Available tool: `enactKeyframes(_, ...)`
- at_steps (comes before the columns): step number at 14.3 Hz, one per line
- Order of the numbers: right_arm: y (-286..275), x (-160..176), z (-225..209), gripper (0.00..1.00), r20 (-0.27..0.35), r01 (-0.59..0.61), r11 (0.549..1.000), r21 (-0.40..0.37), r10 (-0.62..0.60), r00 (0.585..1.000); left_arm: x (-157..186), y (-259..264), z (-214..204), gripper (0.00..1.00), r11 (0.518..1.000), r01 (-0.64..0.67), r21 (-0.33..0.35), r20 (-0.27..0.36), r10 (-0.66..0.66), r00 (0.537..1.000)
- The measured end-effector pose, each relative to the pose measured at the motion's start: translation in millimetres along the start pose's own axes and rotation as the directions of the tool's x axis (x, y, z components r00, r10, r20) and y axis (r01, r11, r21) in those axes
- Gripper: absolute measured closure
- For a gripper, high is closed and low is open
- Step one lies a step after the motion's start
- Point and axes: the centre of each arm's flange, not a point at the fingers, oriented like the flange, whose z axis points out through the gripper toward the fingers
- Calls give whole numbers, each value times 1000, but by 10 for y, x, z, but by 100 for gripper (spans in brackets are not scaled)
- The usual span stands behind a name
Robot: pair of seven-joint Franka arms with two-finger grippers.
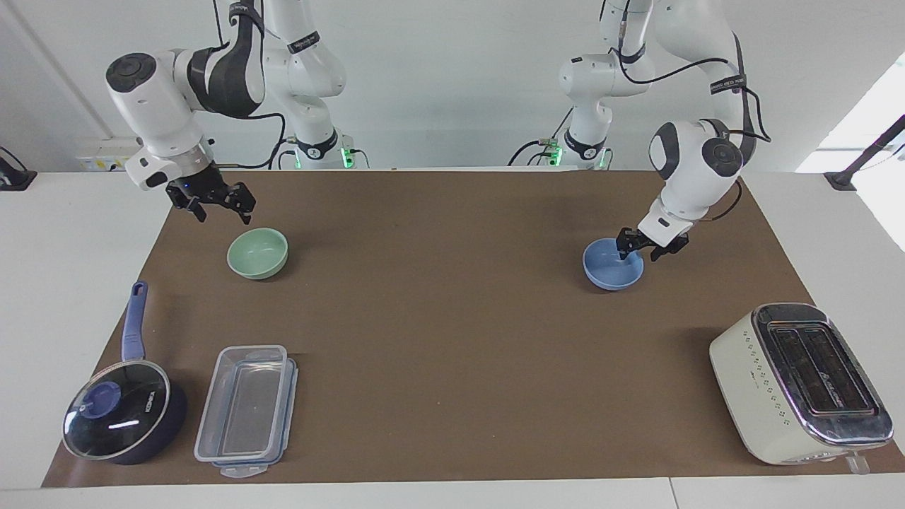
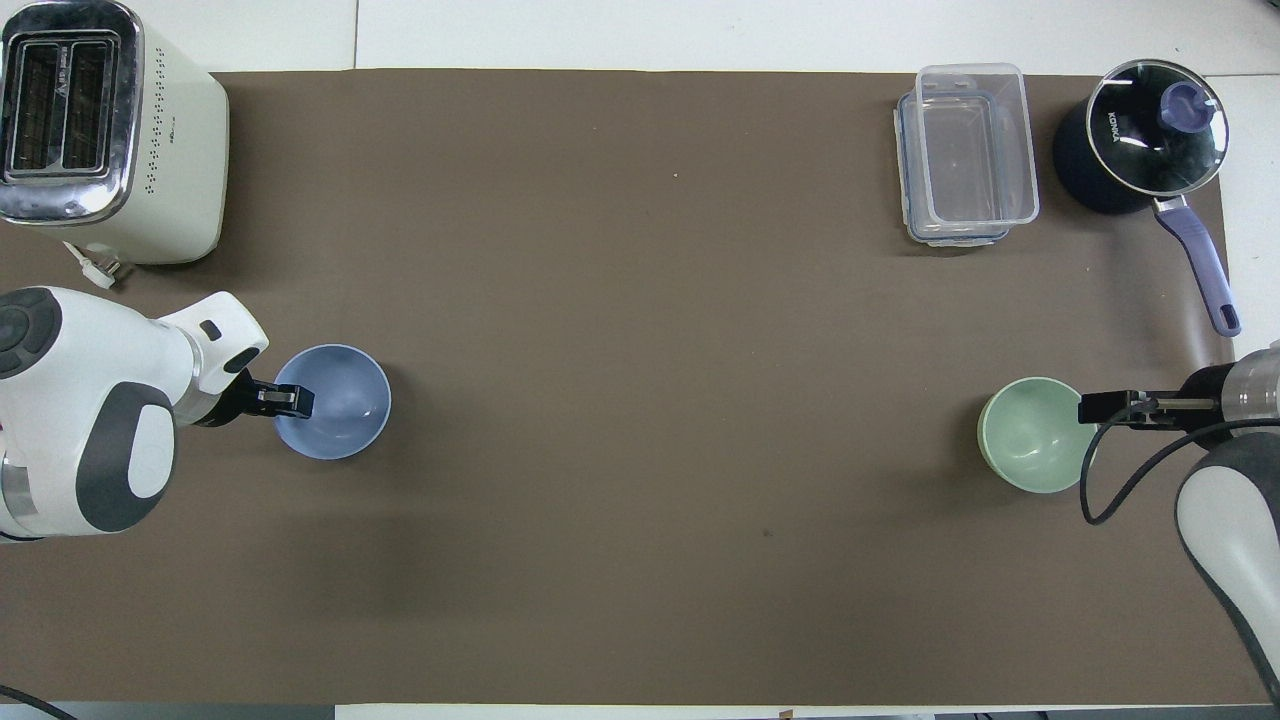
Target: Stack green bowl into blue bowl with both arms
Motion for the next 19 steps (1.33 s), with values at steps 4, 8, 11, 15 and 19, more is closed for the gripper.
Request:
enactKeyframes(4,121,16,408,0,-13,-25,1000,0,25,1000,3,3,0,88,1000,-14,0,-3,14,1000)
enactKeyframes(8,200,-8,789,0,-20,-42,999,1,42,999,13,-6,-5,96,1000,-14,1,-7,14,1000)
enactKeyframes(11,302,-17,1006,0,-3,-64,998,3,64,998,156,51,-211,96,1000,13,-2,11,-13,1000)
enactKeyframes(15,318,-86,1137,9,26,-70,998,6,70,997,577,1105,-874,96,990,135,-38,44,-133,990)
enactKeyframes(19,313,-113,1172,58,35,-70,998,7,69,997,345,2764,-749,96,972,227,-58,38,-226,973)
